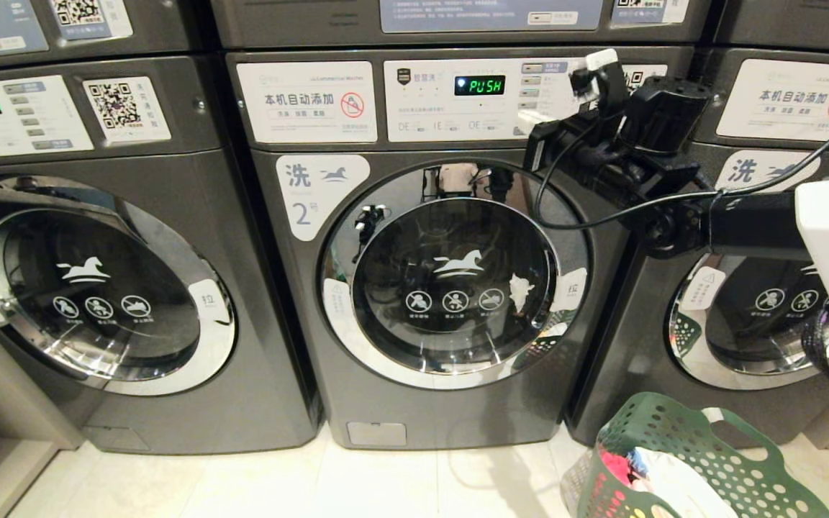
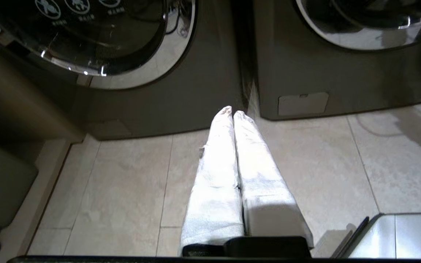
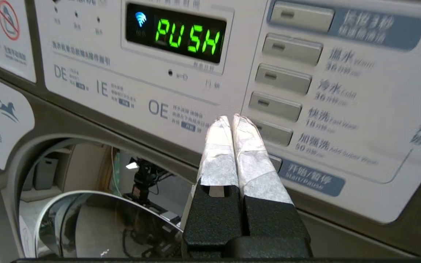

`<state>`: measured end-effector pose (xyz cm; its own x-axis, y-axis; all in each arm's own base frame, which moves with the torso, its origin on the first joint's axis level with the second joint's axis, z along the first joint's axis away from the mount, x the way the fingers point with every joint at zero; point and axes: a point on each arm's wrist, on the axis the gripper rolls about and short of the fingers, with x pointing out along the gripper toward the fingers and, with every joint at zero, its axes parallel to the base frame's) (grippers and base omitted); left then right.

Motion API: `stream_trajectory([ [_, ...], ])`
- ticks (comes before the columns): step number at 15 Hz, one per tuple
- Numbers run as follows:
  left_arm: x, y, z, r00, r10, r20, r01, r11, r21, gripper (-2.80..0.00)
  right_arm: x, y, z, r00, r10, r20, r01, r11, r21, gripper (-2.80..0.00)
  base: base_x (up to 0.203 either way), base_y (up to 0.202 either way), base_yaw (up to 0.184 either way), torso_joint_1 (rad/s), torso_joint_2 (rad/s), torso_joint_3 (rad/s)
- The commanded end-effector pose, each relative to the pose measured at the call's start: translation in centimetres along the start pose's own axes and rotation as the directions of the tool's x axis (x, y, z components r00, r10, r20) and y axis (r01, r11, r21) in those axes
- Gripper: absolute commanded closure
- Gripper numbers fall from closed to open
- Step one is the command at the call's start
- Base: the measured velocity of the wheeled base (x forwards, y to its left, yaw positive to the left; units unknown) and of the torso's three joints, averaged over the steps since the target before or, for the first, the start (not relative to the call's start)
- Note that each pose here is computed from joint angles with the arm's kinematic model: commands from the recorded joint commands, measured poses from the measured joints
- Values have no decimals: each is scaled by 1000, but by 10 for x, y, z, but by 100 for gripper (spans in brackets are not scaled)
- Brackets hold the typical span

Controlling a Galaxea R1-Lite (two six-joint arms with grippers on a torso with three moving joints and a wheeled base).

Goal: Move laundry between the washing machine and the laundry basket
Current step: Press the washing machine switch

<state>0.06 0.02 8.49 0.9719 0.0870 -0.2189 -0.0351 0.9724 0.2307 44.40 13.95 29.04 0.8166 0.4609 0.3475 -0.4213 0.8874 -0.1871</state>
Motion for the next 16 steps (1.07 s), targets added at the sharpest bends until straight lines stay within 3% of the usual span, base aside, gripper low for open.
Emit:
stream_trajectory([
  [1,0,0,-1,1000,1,-10,-1,1000,8,0,2,-1,-9,1000,-1,-12,1,1000,0,0,0,0,0,0,0,0],
  [5,0,0,-1,1000,-4,-9,5,1000,19,0,4,-4,-7,999,-33,3,33,999,-4,0,0,0,0,0,0,0],
  [7,0,-2,-1,997,-74,4,74,997,13,0,3,-4,-4,999,-34,9,34,999,-6,0,0,0,0,0,0,0],
  [11,0,-2,-1,997,-78,8,78,994,-73,0,2,-8,1,999,-39,18,39,999,-5,0,0,0,0,0,0,0],
  [14,-4,-2,-2,982,-175,73,179,982,-59,0,2,-7,4,999,-39,24,39,999,-9,0,0,0,0,0,0,0],
  [16,-7,-2,-6,983,-163,86,168,984,-63,0,1,-7,5,999,-42,26,43,999,-12,0,0,0,0,0,0,0],
])
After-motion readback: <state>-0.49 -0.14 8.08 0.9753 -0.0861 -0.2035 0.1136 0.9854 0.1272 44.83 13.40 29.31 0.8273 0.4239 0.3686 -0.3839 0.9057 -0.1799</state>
